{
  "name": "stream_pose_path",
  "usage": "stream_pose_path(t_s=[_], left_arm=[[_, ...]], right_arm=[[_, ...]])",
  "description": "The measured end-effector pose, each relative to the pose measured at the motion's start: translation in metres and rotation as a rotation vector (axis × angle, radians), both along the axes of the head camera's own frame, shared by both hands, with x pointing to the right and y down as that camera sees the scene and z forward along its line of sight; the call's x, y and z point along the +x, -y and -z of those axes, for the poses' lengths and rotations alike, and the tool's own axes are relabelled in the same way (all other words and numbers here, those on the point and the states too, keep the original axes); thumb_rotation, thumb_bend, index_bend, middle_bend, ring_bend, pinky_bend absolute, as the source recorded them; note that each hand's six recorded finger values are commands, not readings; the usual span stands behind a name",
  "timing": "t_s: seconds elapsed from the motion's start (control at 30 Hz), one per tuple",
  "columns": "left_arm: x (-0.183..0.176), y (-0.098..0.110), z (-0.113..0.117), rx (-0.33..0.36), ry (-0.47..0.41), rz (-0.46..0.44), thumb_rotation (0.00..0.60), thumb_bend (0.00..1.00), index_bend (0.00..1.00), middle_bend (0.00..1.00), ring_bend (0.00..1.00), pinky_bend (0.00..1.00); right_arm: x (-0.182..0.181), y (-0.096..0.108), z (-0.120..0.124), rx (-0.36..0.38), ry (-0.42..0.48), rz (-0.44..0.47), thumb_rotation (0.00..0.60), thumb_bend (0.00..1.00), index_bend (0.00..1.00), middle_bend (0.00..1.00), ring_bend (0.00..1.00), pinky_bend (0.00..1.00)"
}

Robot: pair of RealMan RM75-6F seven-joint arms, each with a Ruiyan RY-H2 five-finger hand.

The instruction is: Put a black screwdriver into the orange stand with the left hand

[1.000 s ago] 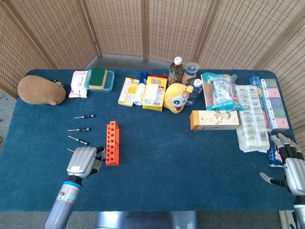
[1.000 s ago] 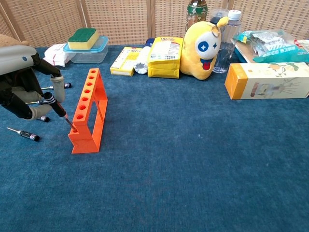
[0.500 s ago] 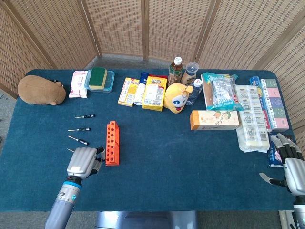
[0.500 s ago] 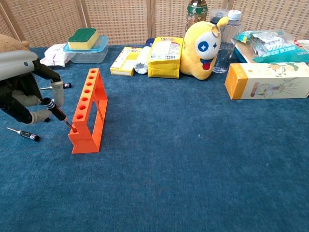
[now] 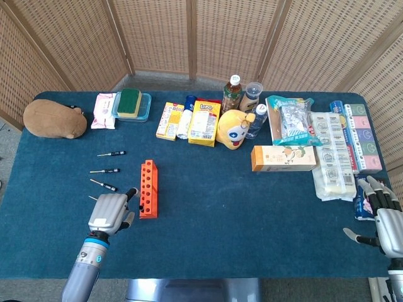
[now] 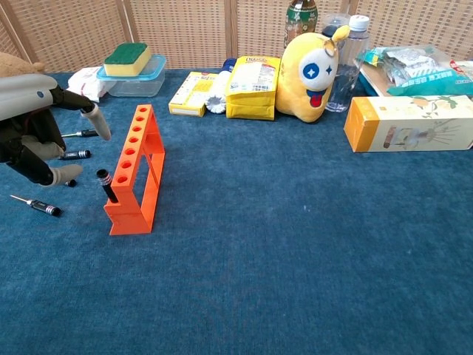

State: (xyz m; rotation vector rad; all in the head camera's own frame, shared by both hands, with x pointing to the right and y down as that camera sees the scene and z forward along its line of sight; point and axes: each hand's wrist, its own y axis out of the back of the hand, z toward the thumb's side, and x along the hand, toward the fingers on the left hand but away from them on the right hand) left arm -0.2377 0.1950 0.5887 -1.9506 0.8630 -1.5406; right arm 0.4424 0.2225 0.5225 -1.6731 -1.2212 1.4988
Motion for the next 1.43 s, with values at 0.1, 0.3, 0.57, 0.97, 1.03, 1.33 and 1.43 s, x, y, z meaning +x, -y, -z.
stream_pose_path(t_s=[0.1, 0.3, 0.57, 0.97, 1.03, 1.33, 1.43], left_arm=[[0.000, 0.000, 0.000, 0.005, -0.008, 0.003, 0.600, 0.38, 0.30, 1.00, 1.00, 1.00], [-0.005, 0.002, 0.003, 0.019, -0.019, 0.017, 0.600, 0.37, 0.30, 1.00, 1.00, 1.00], [-0.027, 0.002, 0.017, 0.063, -0.003, 0.012, 0.600, 0.20, 0.01, 0.49, 0.57, 0.82], [-0.119, -0.002, 0.037, 0.193, 0.074, -0.001, 0.600, 0.10, 0.00, 0.00, 0.00, 0.25], [-0.139, -0.004, 0.038, 0.234, 0.080, 0.001, 0.600, 0.10, 0.00, 0.00, 0.00, 0.23], [-0.210, -0.026, 0.039, 0.281, 0.059, 0.065, 0.600, 0.10, 0.00, 0.00, 0.00, 0.23], [-0.225, -0.032, 0.042, 0.280, 0.056, 0.084, 0.600, 0.10, 0.00, 0.00, 0.00, 0.23]], right_arm=[[0.000, 0.000, 0.000, 0.000, 0.000, 0.000, 0.600, 0.00, 0.00, 0.01, 0.07, 0.00], [0.000, 0.000, 0.000, 0.001, 0.000, -0.001, 0.600, 0.00, 0.00, 0.01, 0.07, 0.00], [0.000, 0.000, 0.000, 0.001, -0.001, 0.002, 0.600, 0.00, 0.00, 0.01, 0.07, 0.00], [-0.002, 0.000, -0.004, -0.004, -0.027, 0.006, 0.600, 0.00, 0.00, 0.01, 0.07, 0.00], [-0.003, 0.000, -0.005, -0.004, -0.034, 0.008, 0.600, 0.00, 0.00, 0.01, 0.07, 0.00], [-0.007, -0.001, -0.004, 0.014, -0.065, 0.017, 0.600, 0.00, 0.00, 0.00, 0.06, 0.00], [-0.007, -0.002, -0.004, 0.020, -0.070, 0.017, 0.600, 0.00, 0.00, 0.00, 0.06, 0.00]])
